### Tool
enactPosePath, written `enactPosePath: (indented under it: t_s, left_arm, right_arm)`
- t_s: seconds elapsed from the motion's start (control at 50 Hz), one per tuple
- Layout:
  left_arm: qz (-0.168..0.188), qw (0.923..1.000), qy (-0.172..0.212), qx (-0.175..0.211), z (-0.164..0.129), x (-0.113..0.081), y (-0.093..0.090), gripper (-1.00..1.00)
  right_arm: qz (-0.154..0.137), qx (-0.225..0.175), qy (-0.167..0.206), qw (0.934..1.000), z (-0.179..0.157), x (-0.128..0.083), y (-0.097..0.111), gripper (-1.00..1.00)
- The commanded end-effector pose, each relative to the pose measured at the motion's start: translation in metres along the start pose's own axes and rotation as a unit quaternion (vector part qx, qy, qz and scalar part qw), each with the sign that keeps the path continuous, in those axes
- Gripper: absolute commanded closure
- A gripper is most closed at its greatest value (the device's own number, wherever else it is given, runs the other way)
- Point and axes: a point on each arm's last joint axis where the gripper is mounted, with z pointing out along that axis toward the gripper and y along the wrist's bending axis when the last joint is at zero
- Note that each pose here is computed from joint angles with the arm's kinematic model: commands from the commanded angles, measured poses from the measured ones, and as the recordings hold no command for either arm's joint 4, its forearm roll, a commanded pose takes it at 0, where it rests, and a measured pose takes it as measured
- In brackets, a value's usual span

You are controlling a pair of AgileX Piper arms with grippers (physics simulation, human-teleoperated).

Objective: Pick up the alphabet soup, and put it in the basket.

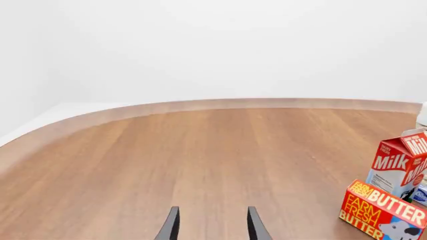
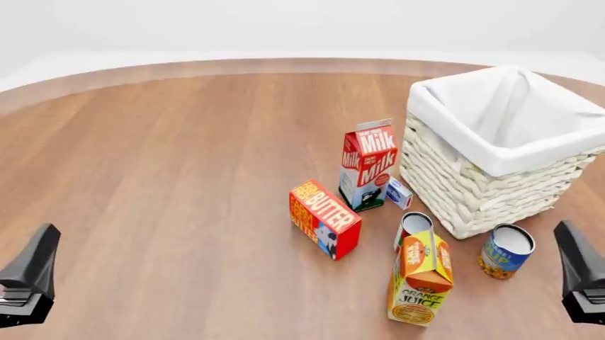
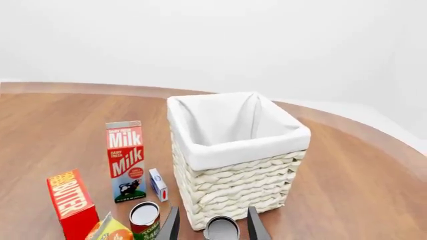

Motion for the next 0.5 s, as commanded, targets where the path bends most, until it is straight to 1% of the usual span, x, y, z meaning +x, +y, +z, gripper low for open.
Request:
enactPosePath:
  t_s: [0.02,0.1,0.14,0.18,0.2,0.34,0.38,0.4,0.42,0.44,0.5]
  left_arm:
    - [0.0,1.0,0.0,0.0,0.0,0.0,0.0,-1.0]
    - [0.0,1.0,0.0,0.0,0.0,0.0,0.0,-1.0]
    - [0.0,1.0,0.0,0.0,0.0,0.0,0.0,-1.0]
    - [0.0,1.0,0.0,0.0,0.0,0.0,0.0,-1.0]
    - [0.0,1.0,0.0,0.0,0.0,0.0,0.0,-1.0]
    - [0.0,1.0,0.0,0.0,0.0,0.0,0.0,-1.0]
    - [0.0,1.0,0.0,0.0,0.0,0.0,0.0,-1.0]
    - [0.0,1.0,0.0,0.0,0.0,0.0,0.0,-1.0]
    - [0.0,1.0,0.0,0.0,0.0,0.0,0.0,-1.0]
    - [0.0,1.0,0.0,0.0,0.0,0.0,0.0,-1.0]
    - [0.0,1.0,0.0,0.0,0.0,0.0,0.0,-1.0]
  right_arm:
    - [-0.011,-0.002,0.023,0.9997,0.0,0.002,0.0,-1.0]
    - [-0.013,-0.001,0.029,0.9995,-0.001,0.002,0.0,-1.0]
    - [-0.024,0.006,0.047,0.9986,0.003,0.007,-0.001,-1.0]
    - [-0.018,0.01,0.044,0.9988,0.002,0.007,-0.001,-1.0]
    - [-0.02,0.017,0.048,0.9985,0.003,0.009,-0.002,-1.0]
    - [-0.018,0.02,0.058,0.998,0.007,0.015,-0.002,-1.0]
    - [-0.018,0.022,0.065,0.9975,0.008,0.017,-0.002,-1.0]
    - [-0.019,0.025,0.077,0.9966,0.012,0.021,-0.003,-1.0]
    - [-0.011,0.029,0.075,0.9967,0.012,0.021,-0.003,-1.0]
    - [-0.01,0.03,0.074,0.9968,0.012,0.021,-0.003,-1.0]
    - [-0.012,0.031,0.077,0.9965,0.013,0.023,-0.003,-1.0]
